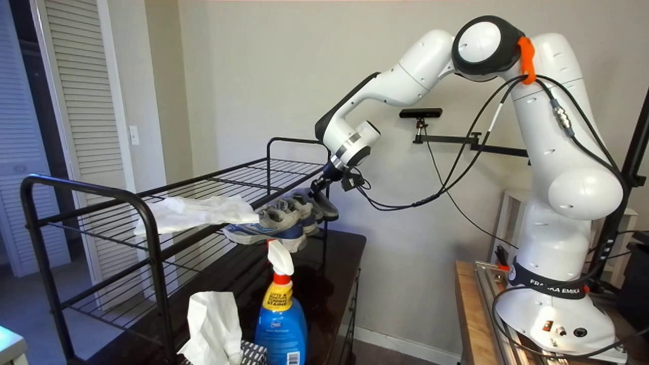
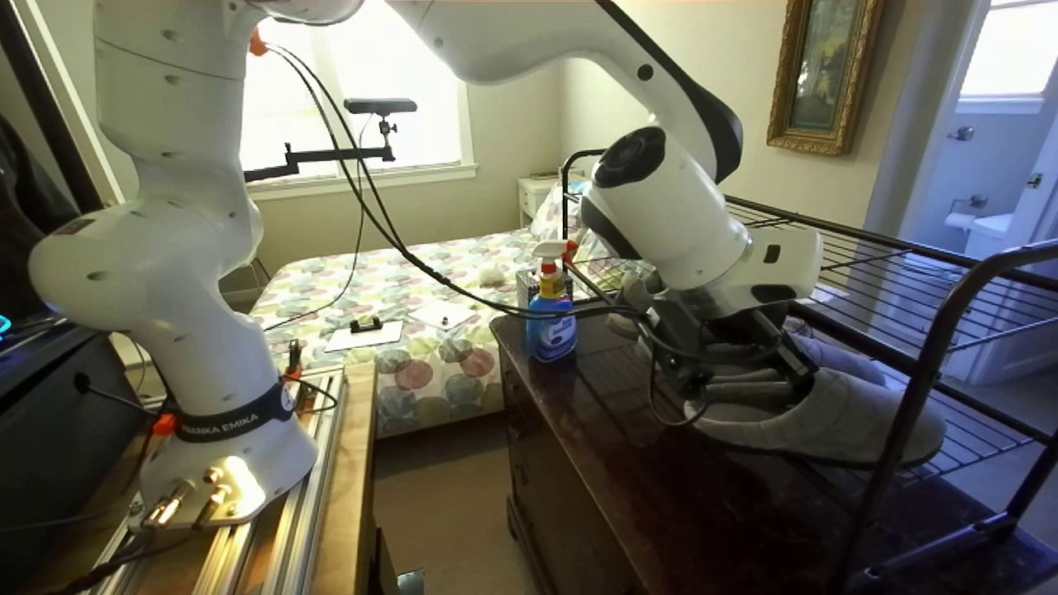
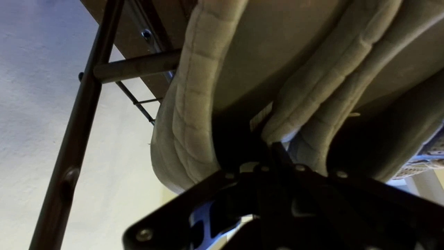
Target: Remove the grey slippers from the top rack and put them on the bottom rack
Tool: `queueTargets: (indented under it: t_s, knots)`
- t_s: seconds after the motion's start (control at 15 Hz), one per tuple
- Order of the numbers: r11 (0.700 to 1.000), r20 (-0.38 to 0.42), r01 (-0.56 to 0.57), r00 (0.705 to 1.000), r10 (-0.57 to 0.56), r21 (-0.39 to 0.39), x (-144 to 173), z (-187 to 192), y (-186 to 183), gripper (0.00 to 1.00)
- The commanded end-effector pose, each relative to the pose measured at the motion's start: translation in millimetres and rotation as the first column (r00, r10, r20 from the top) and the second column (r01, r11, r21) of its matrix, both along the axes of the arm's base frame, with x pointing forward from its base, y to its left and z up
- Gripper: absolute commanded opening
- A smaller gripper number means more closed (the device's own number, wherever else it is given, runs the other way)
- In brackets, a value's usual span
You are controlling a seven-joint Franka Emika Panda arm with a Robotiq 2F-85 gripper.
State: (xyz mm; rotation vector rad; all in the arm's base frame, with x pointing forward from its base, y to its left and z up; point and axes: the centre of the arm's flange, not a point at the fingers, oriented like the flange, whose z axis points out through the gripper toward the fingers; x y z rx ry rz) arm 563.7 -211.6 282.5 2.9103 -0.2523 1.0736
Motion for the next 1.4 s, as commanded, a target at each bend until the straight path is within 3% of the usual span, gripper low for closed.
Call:
queueTargets:
  t_s: [0.0, 0.33, 0.47, 0.73, 1.07, 1.13, 1.2, 1.33]
  knots:
    - [1.000, 0.000, 0.000, 1.000, 0.000, 0.000, 0, 0, 0, 0.05]
    - [1.000, 0.014, -0.017, 1.000, 0.018, -0.005, 2, 3, 1, 0.01]
    - [0.990, 0.040, -0.137, 0.990, 0.138, -0.027, 9, 8, 7, 0.01]
    - [0.963, 0.039, -0.257, 0.965, 0.261, -0.087, 26, 11, 18, 0.01]
    - [0.960, 0.011, -0.248, 0.968, 0.251, -0.133, 29, 4, 17, 0.01]
    - [0.963, -0.002, -0.237, 0.971, 0.238, -0.128, 30, 5, 16, 0.30]
    - [0.966, 0.002, -0.224, 0.974, 0.226, -0.133, 30, 4, 15, 0.31]
    - [0.970, -0.010, -0.196, 0.980, 0.197, -0.142, 29, 7, 15, 0.42]
